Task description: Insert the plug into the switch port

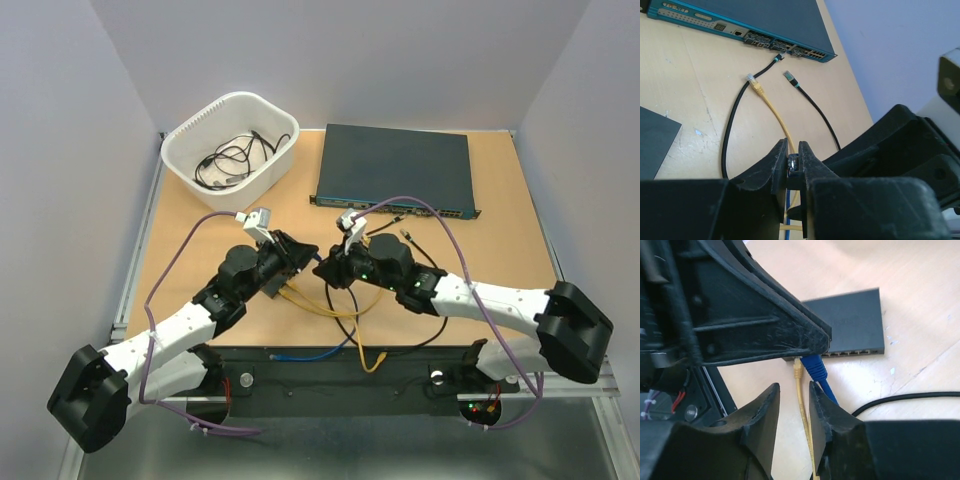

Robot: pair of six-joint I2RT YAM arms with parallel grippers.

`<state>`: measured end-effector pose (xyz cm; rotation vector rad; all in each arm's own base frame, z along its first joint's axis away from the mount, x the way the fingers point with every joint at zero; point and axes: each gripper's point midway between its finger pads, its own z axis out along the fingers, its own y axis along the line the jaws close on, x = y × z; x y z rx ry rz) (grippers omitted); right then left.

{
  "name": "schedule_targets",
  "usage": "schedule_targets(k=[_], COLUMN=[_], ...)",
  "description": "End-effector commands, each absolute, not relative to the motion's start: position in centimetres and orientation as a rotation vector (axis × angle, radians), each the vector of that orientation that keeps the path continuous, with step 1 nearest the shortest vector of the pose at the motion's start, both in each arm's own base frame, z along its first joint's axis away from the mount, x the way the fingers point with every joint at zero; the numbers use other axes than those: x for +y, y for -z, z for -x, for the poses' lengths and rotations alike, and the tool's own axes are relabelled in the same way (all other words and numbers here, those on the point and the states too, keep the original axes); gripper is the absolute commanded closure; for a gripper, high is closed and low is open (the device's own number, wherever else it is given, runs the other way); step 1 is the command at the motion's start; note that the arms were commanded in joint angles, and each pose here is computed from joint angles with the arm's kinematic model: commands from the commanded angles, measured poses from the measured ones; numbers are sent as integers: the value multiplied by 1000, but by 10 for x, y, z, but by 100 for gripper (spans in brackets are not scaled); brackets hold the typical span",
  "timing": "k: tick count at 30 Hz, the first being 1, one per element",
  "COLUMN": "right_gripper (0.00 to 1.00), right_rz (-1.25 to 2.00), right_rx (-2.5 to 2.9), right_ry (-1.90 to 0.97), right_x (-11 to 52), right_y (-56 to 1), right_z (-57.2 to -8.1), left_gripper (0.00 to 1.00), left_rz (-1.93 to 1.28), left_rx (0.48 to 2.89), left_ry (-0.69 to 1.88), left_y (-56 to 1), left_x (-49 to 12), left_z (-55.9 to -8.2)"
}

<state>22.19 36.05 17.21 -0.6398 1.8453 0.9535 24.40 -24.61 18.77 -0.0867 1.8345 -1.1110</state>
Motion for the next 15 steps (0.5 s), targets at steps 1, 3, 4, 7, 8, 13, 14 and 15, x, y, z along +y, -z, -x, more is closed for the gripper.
schedule_targets(k=[1,3,4,7,8,13,14,15], right_gripper=[64,61,60,60,60,60,60,60], right_rz=[570,520,514,522,533,581,588,594], right_rx=[1676,1645,1645,1659,1663,1717,1715,1729], right_ry=[-935,-887,-874,-840,-839,-827,-833,-830], right_x=[347,333,330,328,329,342,343,345], right_y=[-229,-240,-240,-235,-235,-212,-211,-205], right_z=[-227,-232,-233,-235,-236,-239,-239,-239], left_gripper=[100,100,100,100,100,100,100,100], left_rz=[57,58,56,49,49,40,40,38], left_rx=[1808,1808,1812,1814,1812,1803,1802,1801], left_ry=[1130,1131,1127,1133,1134,1147,1147,1149], left_y=[-191,-192,-191,-192,-193,-198,-199,-200], left_x=[-248,-249,-249,-251,-251,-253,-253,-253], left_z=[-241,-242,-242,-243,-243,-242,-242,-242])
